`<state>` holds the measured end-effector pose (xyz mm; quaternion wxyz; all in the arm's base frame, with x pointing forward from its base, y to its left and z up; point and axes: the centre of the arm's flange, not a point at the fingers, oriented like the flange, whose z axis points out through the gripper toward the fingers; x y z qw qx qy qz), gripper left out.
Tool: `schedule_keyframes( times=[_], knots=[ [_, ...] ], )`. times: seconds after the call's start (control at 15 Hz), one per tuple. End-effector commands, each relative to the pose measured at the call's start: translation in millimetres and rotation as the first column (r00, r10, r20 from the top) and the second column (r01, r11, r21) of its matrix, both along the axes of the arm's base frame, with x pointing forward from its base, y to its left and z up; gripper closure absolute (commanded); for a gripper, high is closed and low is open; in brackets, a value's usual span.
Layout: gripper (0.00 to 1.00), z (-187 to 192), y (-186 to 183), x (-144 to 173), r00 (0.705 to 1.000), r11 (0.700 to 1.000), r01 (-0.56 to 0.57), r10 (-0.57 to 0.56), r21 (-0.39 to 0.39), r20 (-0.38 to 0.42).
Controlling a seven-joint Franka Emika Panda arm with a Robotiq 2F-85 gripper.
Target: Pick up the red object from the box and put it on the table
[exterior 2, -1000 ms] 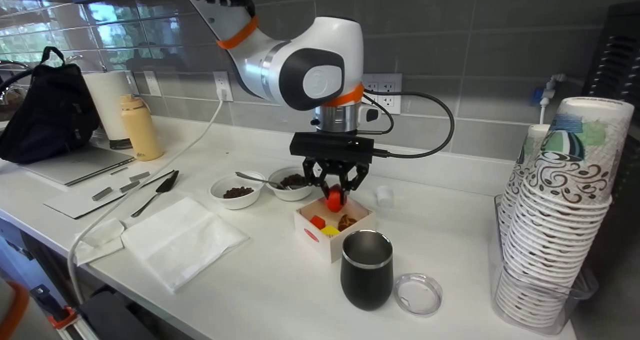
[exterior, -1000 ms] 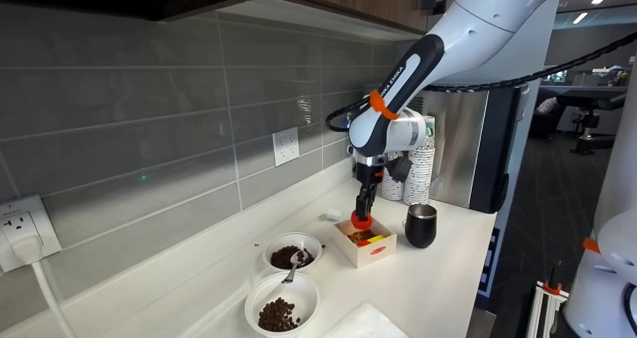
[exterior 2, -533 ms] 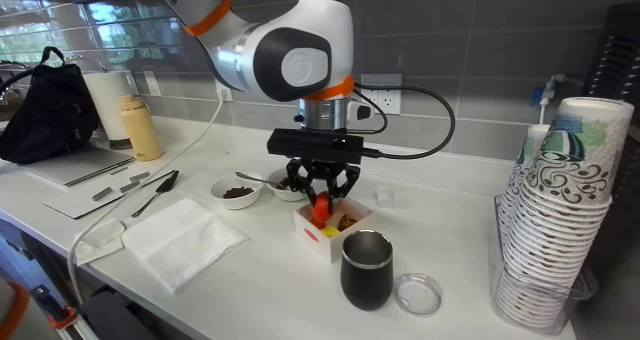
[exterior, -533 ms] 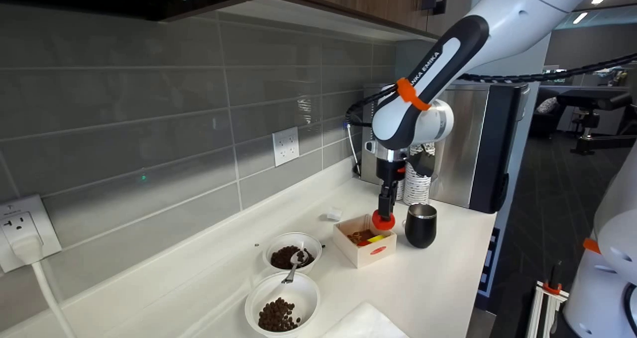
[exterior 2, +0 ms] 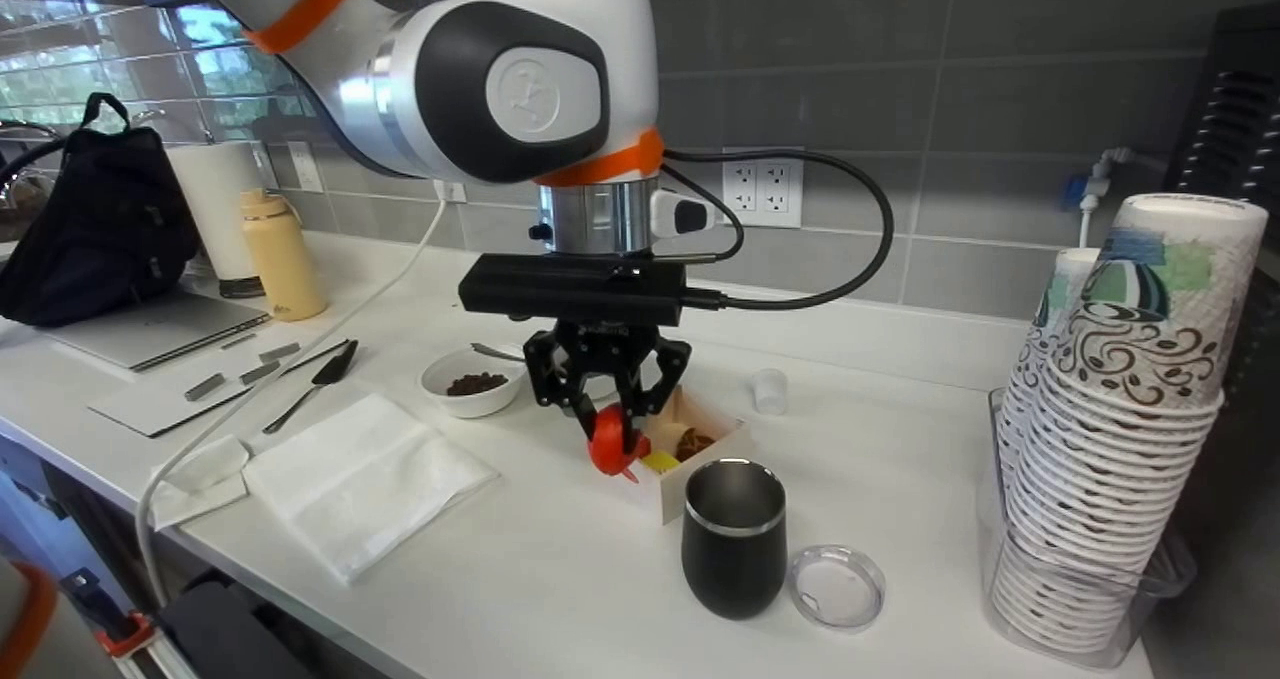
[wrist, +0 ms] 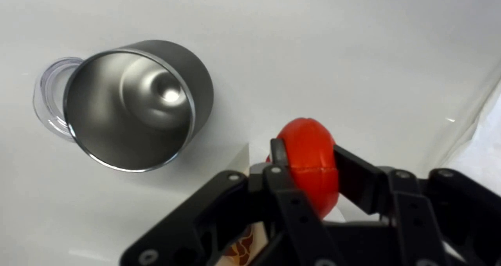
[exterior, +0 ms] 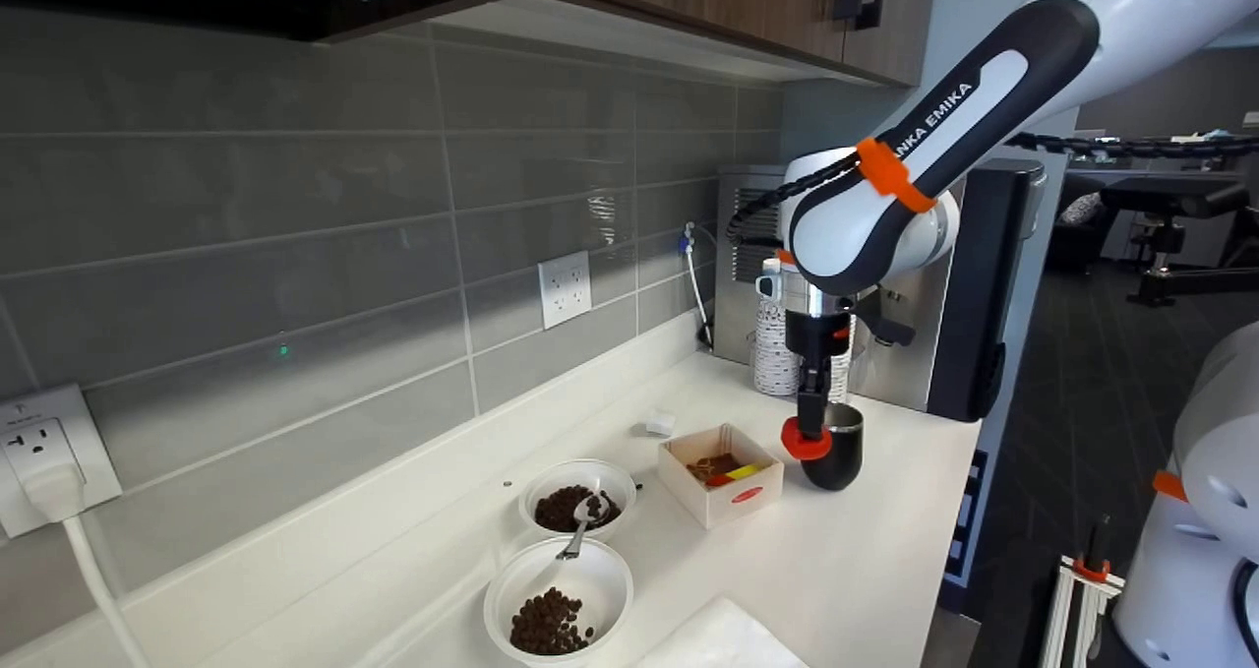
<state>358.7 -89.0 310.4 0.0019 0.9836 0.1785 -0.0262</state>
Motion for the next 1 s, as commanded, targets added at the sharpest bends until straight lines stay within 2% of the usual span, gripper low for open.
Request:
schedule_keyframes(
  times=[0.0,0.13,0.47,0.67,0.73,0.8,0.93],
  knots=[
    [0.92,-13.7,4.2,-36.8,1.000,0.999,0.030,-0.030,-0.026,-0.003],
    [0.92,-21.1,0.1,-39.5,0.998,0.999,0.044,-0.044,-0.012,-0.042],
    [0.92,-41.5,-1.8,-45.2,0.975,0.998,0.069,-0.069,-0.008,-0.211],
    [0.92,-50.9,2.1,-47.6,0.966,0.996,0.084,-0.086,-0.020,-0.245],
    [0.46,-51.8,2.9,-46.2,0.965,0.995,0.092,-0.095,-0.024,-0.245],
    [0.43,-52.5,3.5,-45.0,0.965,0.994,0.102,-0.106,-0.031,-0.239],
    [0.30,-51.5,4.2,-43.7,0.968,0.993,0.113,-0.117,-0.033,-0.224]
  ],
)
